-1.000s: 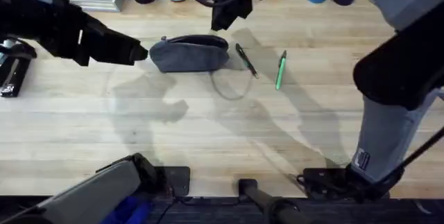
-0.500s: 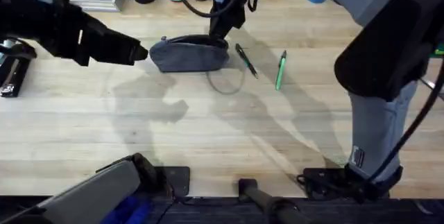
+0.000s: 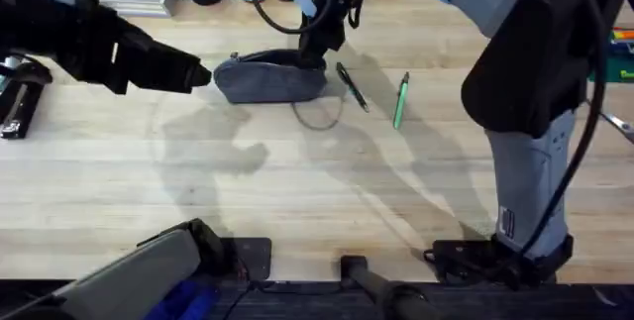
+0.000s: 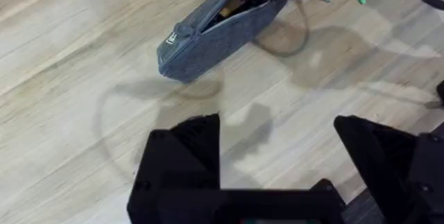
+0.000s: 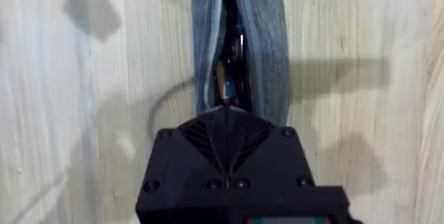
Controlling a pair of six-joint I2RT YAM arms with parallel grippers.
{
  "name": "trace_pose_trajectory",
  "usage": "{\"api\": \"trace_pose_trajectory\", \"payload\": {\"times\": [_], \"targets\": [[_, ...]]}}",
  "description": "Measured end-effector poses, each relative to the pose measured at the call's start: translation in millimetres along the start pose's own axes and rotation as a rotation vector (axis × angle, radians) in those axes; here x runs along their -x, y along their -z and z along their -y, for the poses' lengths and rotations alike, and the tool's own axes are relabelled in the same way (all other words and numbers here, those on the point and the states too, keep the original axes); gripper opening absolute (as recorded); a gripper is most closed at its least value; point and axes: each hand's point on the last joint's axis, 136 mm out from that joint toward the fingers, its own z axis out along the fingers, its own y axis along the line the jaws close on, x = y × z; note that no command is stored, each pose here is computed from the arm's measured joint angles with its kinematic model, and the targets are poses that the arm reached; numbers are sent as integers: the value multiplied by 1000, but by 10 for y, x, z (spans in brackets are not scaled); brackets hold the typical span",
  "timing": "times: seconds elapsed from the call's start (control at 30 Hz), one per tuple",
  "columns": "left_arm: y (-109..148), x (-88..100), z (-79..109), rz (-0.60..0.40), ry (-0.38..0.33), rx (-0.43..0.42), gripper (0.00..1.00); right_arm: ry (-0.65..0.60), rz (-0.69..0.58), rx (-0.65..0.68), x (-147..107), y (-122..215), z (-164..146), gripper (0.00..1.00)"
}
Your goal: Unzip the bag, pick up the pens from the table one at a time and place them inside, then zip the bag closed.
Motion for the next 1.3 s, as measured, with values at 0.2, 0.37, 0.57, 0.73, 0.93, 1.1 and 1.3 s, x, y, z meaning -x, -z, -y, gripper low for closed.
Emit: {"api": "trace_pose_trajectory", "payload": {"times": [0.2,0.37,0.57,0.73,0.93,1.1,1.3], "targets": [[0,0,0,0,0,0,995,-10,-4,20,-44,-132,30,28],[0,0,0,0,0,0,995,-25,-11,45,-90,-264,39,28],[0,0,0,0,0,0,995,-32,-11,46,-92,-274,40,28],[0,0,0,0,0,0,995,-43,-13,54,-106,-308,40,28],[0,0,0,0,0,0,995,-49,-12,57,-105,-319,37,65],[0,0,0,0,0,0,995,-51,-6,60,-87,-319,27,332],[0,0,0,0,0,0,995,-50,3,59,-54,-315,26,966]]}}
